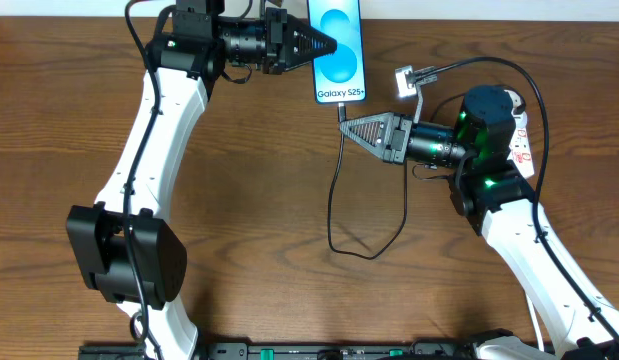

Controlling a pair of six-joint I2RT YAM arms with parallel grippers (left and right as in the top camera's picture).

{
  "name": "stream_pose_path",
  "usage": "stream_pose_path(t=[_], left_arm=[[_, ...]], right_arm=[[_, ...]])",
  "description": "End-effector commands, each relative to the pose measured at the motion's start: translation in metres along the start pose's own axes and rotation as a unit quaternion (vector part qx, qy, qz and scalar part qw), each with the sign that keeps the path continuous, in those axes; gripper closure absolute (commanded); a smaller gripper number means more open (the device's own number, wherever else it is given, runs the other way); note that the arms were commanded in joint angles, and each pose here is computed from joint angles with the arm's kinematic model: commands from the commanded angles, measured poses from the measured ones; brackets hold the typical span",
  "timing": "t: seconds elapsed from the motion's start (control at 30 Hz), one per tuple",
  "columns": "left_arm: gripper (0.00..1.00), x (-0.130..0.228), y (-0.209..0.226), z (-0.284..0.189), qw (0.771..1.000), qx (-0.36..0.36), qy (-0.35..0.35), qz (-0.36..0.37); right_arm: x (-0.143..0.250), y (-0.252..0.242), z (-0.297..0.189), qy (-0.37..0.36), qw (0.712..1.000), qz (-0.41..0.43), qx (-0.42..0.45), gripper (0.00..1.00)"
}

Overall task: Plug charger to phone and switch on socket
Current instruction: 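Push the plug upward into the phone's port with the right gripper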

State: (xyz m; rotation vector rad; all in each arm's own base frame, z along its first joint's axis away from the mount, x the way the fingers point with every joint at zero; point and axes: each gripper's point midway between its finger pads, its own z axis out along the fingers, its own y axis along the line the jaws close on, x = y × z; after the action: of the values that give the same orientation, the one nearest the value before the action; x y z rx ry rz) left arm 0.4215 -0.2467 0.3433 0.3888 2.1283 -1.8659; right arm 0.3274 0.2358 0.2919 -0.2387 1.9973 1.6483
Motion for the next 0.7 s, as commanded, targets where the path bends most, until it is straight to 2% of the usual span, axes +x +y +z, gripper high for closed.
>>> stream_pose_path(t=[0.0, 0.67], left_arm=[[0.93, 0.0083, -0.0254, 0.0003, 0.999, 0.026, 0.018, 0.028], [0.93, 0.0094, -0.0262, 0.0021, 0.999, 0.027, 0.021, 0.024]], right_arm=[[-0.0198, -0.0037, -0.0047, -0.047, 0.999, -0.012, 0.024, 0.99], [-0.0272, -0.0047, 0.0008, -0.075, 0.996, -0.015, 0.04, 0.99]])
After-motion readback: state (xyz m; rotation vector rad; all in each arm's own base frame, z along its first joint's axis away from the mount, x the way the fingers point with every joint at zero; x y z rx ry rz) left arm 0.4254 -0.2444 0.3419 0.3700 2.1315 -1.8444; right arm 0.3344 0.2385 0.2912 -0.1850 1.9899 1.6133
